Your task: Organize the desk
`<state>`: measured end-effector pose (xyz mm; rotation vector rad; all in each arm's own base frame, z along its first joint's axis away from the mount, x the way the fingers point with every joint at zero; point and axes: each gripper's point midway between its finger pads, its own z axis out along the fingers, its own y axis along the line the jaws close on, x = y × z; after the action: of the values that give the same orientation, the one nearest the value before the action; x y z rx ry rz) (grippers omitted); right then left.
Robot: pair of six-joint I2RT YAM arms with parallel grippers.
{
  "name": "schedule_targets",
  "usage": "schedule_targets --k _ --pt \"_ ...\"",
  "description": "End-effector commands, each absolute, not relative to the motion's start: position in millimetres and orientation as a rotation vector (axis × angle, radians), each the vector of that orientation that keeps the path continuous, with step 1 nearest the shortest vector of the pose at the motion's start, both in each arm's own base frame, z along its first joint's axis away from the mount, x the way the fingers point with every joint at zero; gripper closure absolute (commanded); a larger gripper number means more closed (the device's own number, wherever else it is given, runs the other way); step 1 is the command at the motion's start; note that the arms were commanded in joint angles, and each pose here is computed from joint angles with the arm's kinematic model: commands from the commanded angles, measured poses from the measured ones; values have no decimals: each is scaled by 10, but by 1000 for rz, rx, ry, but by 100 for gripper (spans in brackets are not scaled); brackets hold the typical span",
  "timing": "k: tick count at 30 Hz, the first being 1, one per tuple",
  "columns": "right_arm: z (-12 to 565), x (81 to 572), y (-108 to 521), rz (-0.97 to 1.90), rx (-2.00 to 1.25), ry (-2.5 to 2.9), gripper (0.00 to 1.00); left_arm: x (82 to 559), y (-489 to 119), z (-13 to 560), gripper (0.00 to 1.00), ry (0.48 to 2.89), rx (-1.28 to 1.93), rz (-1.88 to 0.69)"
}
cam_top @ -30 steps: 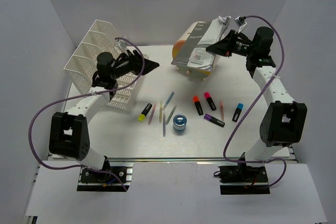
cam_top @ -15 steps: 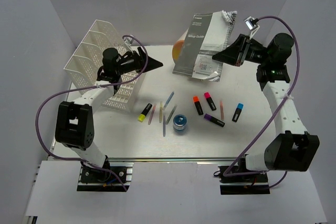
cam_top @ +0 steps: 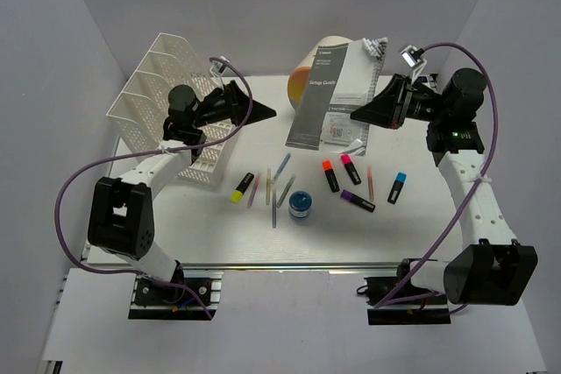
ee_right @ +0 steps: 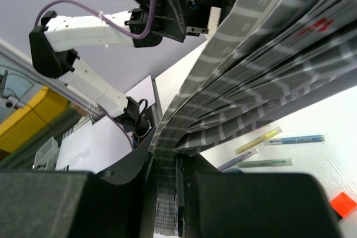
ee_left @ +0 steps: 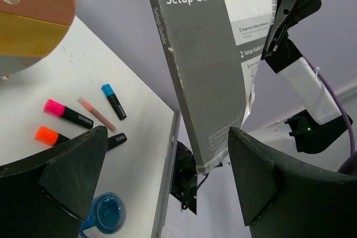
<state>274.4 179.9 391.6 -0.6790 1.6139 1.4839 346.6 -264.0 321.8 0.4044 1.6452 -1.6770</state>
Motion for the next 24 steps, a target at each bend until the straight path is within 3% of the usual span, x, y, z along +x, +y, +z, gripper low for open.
schedule_targets --k 1,14,22,24 --pt "4148 2520 1869 1396 -820 1486 100 3276 -2698 3380 2 1613 478 -1707" --pt "3901 2375 2109 1446 -896 1500 100 3151 -3074 3509 3 1604 563 -1801" --pt "3701 2436 2159 1396 -954 1515 100 2973 -3146 3398 22 1631 601 -1852" --pt "3618 2420 2179 1414 -952 1542 100 2929 -3167 3382 33 1626 610 -1862"
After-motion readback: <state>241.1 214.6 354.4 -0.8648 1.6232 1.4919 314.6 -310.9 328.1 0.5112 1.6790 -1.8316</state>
